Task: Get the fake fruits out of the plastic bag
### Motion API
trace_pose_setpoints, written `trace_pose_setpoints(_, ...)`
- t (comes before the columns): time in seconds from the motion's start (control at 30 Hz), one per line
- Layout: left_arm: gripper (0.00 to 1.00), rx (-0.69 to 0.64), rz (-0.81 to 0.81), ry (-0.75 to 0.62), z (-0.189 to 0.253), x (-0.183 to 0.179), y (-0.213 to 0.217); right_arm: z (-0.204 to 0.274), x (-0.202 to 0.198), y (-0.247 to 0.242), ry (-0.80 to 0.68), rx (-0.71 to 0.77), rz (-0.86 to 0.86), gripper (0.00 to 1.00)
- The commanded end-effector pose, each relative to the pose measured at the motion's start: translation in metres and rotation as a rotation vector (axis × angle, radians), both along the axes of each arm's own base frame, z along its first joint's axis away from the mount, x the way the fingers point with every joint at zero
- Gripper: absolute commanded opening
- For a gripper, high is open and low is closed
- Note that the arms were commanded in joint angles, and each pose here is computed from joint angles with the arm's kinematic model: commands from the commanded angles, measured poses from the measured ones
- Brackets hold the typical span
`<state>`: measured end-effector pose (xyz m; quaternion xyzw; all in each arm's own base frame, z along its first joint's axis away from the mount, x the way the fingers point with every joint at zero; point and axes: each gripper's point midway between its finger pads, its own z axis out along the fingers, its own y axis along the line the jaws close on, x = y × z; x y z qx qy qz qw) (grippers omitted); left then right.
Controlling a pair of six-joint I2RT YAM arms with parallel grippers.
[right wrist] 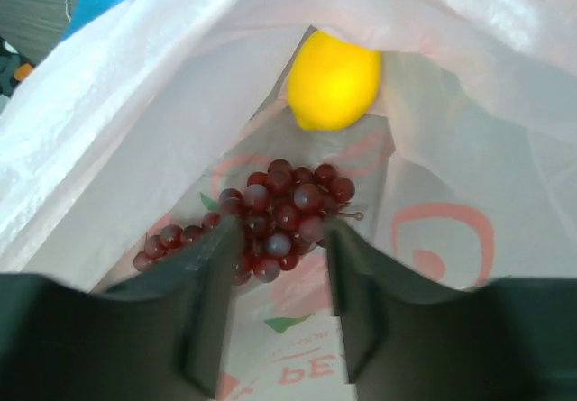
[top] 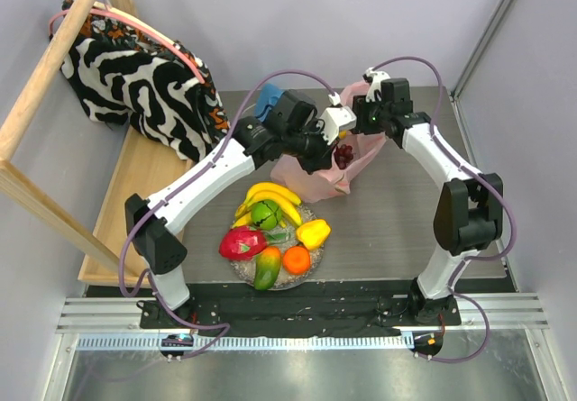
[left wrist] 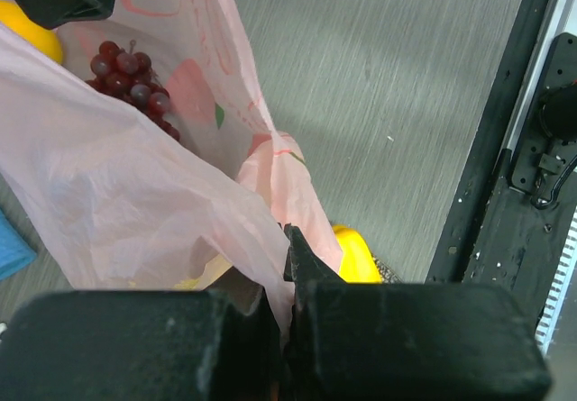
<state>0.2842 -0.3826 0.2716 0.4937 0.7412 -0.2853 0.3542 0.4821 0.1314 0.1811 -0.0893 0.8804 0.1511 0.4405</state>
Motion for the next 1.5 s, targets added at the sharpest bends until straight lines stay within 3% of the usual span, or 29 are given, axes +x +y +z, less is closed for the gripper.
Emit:
trace_pose_setpoints(0.0,0.0,-0.029,-0.015,-0.024,0.014,-0.007,0.002,-0.021,0.005,0.009,0.05,0.057,-0.022,0.57)
trace_pose_setpoints(0.13,0.0,-0.04,-0.014,-0.033,0.02,-0.007,0.002,-0.035,0.028,0.013,0.066,0.057,-0.078,0.7)
trace_pose_setpoints(0.6,0.0,-0.029,-0.031,0.018,0.007,-0.012,0.0,-0.074,0.096,0.031,0.018,-0.082,-0.195,0.86)
trace_pose_setpoints(0.77,0.0,-0.017,-0.028,0.029,0.001,-0.012,0.0,-0.093,0.123,0.038,-0.008,-0.121,-0.178,0.86)
trace_pose_setpoints(0.9,0.0,-0.007,-0.027,0.036,-0.003,-0.013,0.001,-0.1,0.146,0.046,-0.062,-0.162,-0.105,0.73)
trace_pose_setpoints(1.03,0.0,0.003,-0.023,0.031,-0.006,-0.012,0.001,-0.075,0.152,0.052,-0.131,-0.174,-0.028,0.4)
trace_pose_setpoints(1.13,0.0,0.013,-0.012,0.017,-0.007,-0.006,0.002,-0.041,0.142,0.057,-0.169,-0.13,0.051,0.26)
trace_pose_setpoints(1.2,0.0,0.016,-0.019,-0.008,-0.004,-0.003,0.002,-0.035,0.129,0.054,-0.142,-0.124,0.078,0.21)
trace_pose_setpoints(1.23,0.0,0.033,-0.036,-0.038,-0.004,0.0,0.002,-0.009,0.121,0.052,-0.172,-0.113,0.095,0.2)
trace_pose_setpoints(1.43,0.0,0.009,0.017,-0.107,0.016,0.036,0.01,0.008,0.052,0.037,-0.111,-0.092,0.168,0.18)
trace_pose_setpoints(1.47,0.0,0.005,0.017,-0.116,0.018,0.039,0.011,0.035,0.039,0.036,-0.153,-0.076,0.175,0.18)
